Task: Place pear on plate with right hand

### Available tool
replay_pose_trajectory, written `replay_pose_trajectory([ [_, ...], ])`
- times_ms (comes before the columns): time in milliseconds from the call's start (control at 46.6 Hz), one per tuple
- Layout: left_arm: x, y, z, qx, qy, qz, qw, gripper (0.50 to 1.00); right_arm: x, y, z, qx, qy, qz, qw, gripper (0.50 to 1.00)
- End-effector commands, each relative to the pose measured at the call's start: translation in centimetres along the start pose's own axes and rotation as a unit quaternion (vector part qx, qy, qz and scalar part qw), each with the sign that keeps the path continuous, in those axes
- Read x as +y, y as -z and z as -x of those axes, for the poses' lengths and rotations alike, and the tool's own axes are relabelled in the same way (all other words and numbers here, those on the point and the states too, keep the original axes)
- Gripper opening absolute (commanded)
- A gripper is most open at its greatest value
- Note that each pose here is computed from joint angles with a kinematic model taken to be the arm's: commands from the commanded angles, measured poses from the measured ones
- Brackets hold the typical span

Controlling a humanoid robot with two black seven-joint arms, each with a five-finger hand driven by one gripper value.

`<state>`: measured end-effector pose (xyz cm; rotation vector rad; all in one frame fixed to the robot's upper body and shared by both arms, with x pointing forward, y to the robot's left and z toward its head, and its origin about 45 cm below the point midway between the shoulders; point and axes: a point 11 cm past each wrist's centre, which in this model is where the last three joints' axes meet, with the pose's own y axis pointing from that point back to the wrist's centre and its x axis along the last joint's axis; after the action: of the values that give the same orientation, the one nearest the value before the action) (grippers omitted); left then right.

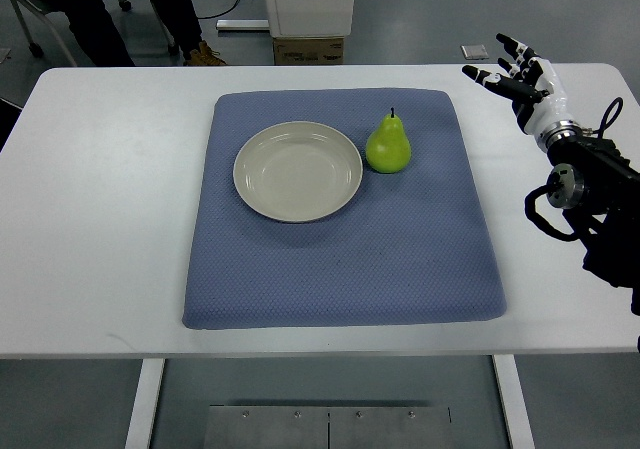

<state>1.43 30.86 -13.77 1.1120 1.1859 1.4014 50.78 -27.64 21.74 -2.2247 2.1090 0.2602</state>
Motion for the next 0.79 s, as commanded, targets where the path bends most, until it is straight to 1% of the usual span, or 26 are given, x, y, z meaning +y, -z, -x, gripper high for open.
replay_pose_trajectory([
  [0, 0.0, 0.0, 0.0, 0.000, 0.000, 0.000, 1.000, 1.000, 0.0, 0.0, 0.0, 0.001, 0.000, 0.000, 1.000, 1.000],
  [386, 0.0, 0.0, 0.0, 0.000, 0.000, 0.000, 1.000, 1.000, -0.1, 0.2, 0.4, 0.006, 0.008, -0.002, 1.000, 1.000],
  [601, 0.0, 0.0, 0.0, 0.000, 0.000, 0.000, 1.000, 1.000, 0.0, 0.0, 1.1, 0.015, 0.022, 0.000, 1.000, 1.000],
  [773, 0.0, 0.0, 0.0, 0.000, 0.000, 0.000, 1.000, 1.000, -0.3, 0.9, 2.7, 0.052, 0.052, -0.021, 0.997, 1.000],
])
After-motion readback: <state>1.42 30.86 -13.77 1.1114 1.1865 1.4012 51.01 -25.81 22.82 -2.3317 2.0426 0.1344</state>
